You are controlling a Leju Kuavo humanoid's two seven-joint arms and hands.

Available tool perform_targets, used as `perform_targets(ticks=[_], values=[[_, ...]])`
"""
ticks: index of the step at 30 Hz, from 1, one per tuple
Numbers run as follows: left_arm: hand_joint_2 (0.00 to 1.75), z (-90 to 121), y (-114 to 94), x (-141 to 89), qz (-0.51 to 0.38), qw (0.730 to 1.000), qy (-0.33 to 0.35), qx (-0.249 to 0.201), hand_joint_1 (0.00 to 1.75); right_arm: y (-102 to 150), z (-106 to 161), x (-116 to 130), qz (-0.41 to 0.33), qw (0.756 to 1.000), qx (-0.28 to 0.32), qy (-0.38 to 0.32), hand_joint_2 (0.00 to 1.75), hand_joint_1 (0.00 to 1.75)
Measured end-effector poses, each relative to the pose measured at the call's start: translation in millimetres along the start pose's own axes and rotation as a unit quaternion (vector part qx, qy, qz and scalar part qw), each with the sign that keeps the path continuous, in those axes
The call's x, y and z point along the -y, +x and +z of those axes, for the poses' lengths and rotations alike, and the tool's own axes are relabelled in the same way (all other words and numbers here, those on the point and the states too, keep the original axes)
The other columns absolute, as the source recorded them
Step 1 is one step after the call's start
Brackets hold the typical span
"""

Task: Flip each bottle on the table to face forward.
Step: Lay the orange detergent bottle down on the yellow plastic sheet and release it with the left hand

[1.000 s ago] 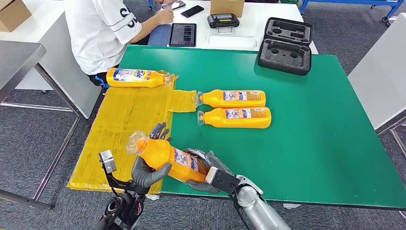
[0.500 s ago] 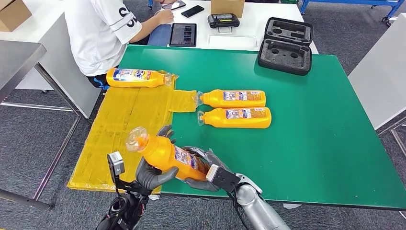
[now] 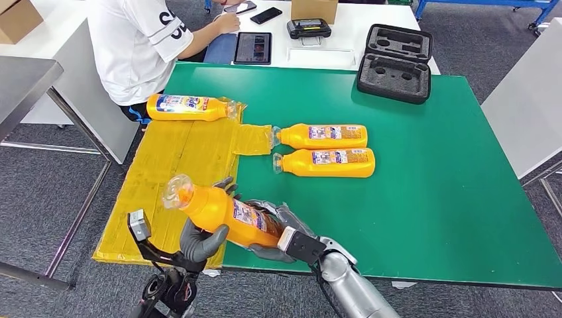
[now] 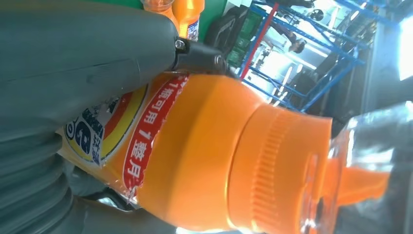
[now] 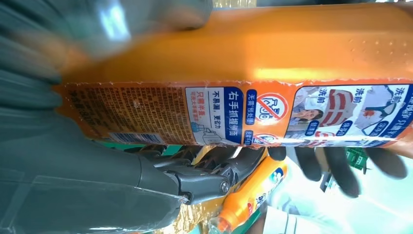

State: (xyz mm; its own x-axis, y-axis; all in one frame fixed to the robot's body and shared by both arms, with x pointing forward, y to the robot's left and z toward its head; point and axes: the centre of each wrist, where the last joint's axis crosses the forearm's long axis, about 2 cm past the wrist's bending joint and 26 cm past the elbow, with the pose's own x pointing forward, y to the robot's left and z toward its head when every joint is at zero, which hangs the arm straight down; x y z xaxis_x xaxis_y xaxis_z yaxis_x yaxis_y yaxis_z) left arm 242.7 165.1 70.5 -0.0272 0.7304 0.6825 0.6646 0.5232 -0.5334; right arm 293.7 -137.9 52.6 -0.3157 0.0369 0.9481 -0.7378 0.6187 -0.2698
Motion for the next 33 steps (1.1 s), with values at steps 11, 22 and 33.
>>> perform_targets(ticks=[11,22,33], values=[[1.75,3.8,2.1,-1.7,-0.033,0.999,0.009,-0.002,1.75,-0.7,-0.5,-2.8,0.003,1.000,-0.007,0.004,1.75,1.75],[1.75,1.0,-0.4,-1.8,-0.210,0.976,0.040,-0.031,1.75,-5.8,8.1,-3.9,0.000,1.000,-0.024,0.000,0.00,0.00],[1.75,-3.9,6.2,-1.6,-0.243,0.969,0.046,-0.020,1.75,0.4,11.3,1.2,-0.052,0.997,0.012,-0.058,0.00,0.00]])
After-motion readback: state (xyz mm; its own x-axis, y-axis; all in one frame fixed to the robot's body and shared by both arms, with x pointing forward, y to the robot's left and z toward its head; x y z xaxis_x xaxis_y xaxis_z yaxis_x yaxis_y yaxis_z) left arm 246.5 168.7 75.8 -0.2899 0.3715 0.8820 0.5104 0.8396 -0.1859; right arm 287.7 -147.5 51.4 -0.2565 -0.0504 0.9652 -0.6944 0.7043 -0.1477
